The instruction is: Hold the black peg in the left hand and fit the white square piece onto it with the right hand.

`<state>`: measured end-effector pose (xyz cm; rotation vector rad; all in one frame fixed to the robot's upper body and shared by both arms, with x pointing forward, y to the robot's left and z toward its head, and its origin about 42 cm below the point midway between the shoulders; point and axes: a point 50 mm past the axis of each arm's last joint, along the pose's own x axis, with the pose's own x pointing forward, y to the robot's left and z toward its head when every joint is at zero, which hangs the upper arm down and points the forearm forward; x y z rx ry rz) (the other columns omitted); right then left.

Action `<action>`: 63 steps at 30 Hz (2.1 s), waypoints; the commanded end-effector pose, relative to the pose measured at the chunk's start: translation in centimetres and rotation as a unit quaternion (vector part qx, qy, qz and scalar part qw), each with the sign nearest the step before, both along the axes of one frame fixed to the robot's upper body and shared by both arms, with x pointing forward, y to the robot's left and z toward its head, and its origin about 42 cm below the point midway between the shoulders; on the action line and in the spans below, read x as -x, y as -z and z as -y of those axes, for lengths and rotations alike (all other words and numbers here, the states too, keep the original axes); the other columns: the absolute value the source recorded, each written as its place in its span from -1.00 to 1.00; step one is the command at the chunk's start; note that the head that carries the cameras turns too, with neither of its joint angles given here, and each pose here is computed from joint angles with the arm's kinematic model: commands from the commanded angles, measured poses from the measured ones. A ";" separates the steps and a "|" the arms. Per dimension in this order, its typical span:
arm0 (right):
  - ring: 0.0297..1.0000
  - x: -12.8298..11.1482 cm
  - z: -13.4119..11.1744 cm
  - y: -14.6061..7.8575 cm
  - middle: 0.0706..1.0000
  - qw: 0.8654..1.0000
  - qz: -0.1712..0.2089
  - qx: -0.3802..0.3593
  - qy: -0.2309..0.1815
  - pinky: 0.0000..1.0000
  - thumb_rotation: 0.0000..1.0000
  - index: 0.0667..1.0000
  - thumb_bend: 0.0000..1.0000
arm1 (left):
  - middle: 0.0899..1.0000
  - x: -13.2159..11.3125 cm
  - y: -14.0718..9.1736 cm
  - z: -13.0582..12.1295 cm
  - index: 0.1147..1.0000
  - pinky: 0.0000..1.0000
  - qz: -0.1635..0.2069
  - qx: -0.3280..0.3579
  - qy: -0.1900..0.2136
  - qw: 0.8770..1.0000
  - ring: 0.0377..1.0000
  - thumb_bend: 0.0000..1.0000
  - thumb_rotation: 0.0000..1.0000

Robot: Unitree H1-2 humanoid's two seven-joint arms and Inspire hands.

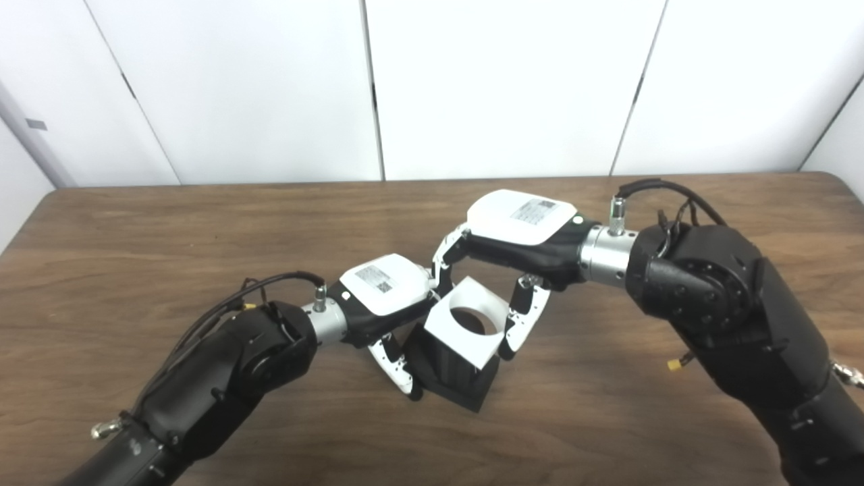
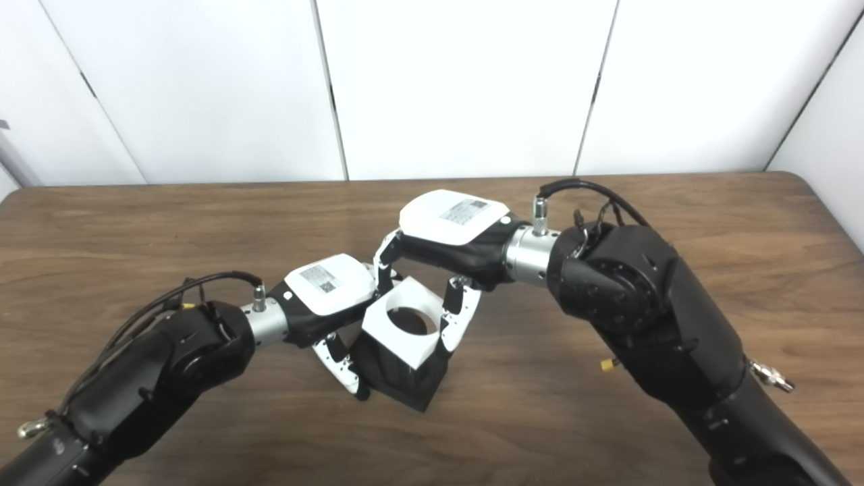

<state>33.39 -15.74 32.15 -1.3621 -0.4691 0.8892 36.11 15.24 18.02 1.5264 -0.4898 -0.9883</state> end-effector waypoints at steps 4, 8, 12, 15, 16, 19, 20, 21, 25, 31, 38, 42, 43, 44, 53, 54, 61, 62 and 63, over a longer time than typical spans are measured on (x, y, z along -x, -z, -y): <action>0.53 -0.6 -0.3 -1.0 0.44 0.999 0.030 -0.012 -0.002 0.44 -0.74 -0.12 0.05 | 0.81 1.9 3.7 0.0 -0.15 0.79 -0.046 -0.075 0.008 0.996 0.87 0.05 -0.85; 0.54 -0.7 -0.5 -0.6 0.45 1.000 0.024 -0.007 -0.003 0.45 -0.74 -0.12 0.05 | 0.81 2.0 3.7 0.1 -0.15 0.78 -0.045 -0.072 0.009 0.996 0.86 0.05 -0.86; 0.54 -0.9 -0.6 -0.3 0.46 1.000 0.019 -0.008 -0.002 0.46 -0.74 -0.12 0.05 | 0.81 2.0 3.7 0.2 -0.15 0.80 -0.047 -0.075 0.007 0.996 0.87 0.04 -0.85; 0.53 -0.9 -0.8 0.0 0.45 1.000 0.016 -0.009 -0.003 0.45 -0.74 -0.12 0.05 | 0.81 2.0 3.7 0.4 -0.15 0.81 -0.047 -0.077 0.006 0.996 0.87 0.04 -0.85; 0.53 -0.9 -0.8 0.0 0.45 1.000 0.015 -0.009 -0.003 0.45 -0.74 -0.12 0.05 | 0.81 2.0 3.7 0.5 -0.15 0.81 -0.047 -0.078 0.006 0.996 0.87 0.04 -0.85; 0.55 -1.0 -0.9 0.4 0.46 1.000 0.008 -0.010 -0.002 0.45 -0.74 -0.12 0.05 | 0.81 2.1 3.7 0.6 -0.15 0.81 -0.048 -0.072 0.006 0.996 0.88 0.04 -0.85; 0.55 -1.1 -1.0 0.5 0.47 1.000 0.007 -0.010 -0.001 0.45 -0.74 -0.12 0.05 | 0.81 2.1 3.7 0.6 -0.15 0.82 -0.048 -0.070 0.007 0.996 0.89 0.04 -0.85; 0.55 -1.1 -1.0 0.6 0.47 1.000 0.005 -0.011 0.000 0.45 -0.74 -0.12 0.05 | 0.81 2.1 3.6 0.6 -0.15 0.81 -0.048 -0.069 0.007 0.996 0.88 0.04 -0.85; 0.57 -1.2 -1.3 0.9 0.47 1.000 -0.002 -0.013 0.003 0.47 -0.74 -0.12 0.05 | 0.81 2.1 3.7 0.6 -0.15 0.80 -0.047 -0.066 0.008 0.997 0.87 0.04 -0.86; 0.56 -1.3 -1.8 1.5 0.46 1.000 -0.008 -0.011 -0.001 0.46 -0.74 -0.12 0.05 | 0.83 2.2 3.7 0.9 -0.15 0.81 -0.049 -0.069 0.009 0.996 0.89 0.04 -0.85; 0.55 -1.2 -2.5 2.2 0.46 1.000 -0.014 -0.009 -0.011 0.46 -0.74 -0.12 0.05 | 0.80 2.2 3.7 1.0 -0.15 0.80 -0.046 -0.071 0.010 0.996 0.89 0.04 -0.85; 0.55 -0.9 -2.9 2.7 0.46 1.000 -0.021 -0.004 -0.018 0.46 -0.74 -0.12 0.05 | 0.79 2.2 3.7 1.0 -0.15 0.81 -0.046 -0.073 0.012 0.996 0.88 0.04 -0.85; 0.55 -0.8 -3.0 2.9 0.46 0.999 -0.026 -0.004 -0.020 0.46 -0.74 -0.12 0.05 | 0.79 2.2 3.7 1.0 -0.15 0.81 -0.045 -0.075 0.012 0.996 0.87 0.04 -0.85; 0.56 -0.7 -3.1 3.0 0.46 0.999 -0.030 -0.003 -0.021 0.47 -0.74 -0.12 0.05 | 0.78 2.2 3.6 1.0 -0.15 0.82 -0.044 -0.075 0.012 0.996 0.87 0.04 -0.85; 0.57 -0.7 -3.0 3.6 0.52 0.999 -0.045 0.024 -0.010 0.43 -0.52 0.10 0.46 | 0.83 2.2 3.5 0.8 -0.15 0.81 -0.045 -0.068 0.009 0.997 0.85 0.05 -0.85; 0.58 -0.7 -2.9 3.6 0.54 0.999 -0.046 0.025 -0.008 0.43 -0.42 0.23 0.72 | 0.83 2.2 3.5 0.8 -0.15 0.81 -0.045 -0.067 0.008 0.997 0.86 0.05 -0.85; 0.59 -0.9 -2.7 3.6 0.59 0.998 -0.053 0.018 -0.002 0.45 -0.41 0.36 0.91 | 0.83 2.1 3.4 0.7 -0.15 0.81 -0.047 -0.068 0.006 0.997 0.91 0.05 -0.85; 0.59 -0.9 -2.6 3.6 0.59 0.998 -0.053 0.018 -0.001 0.45 -0.41 0.37 0.91 | 0.83 2.1 3.4 0.7 -0.15 0.81 -0.047 -0.068 0.005 0.997 0.90 0.05 -0.85; 0.59 -0.9 -2.6 3.6 0.59 0.998 -0.053 0.019 0.000 0.45 -0.41 0.37 0.91 | 0.82 2.1 3.4 0.7 -0.15 0.80 -0.047 -0.068 0.005 0.997 0.89 0.05 -0.85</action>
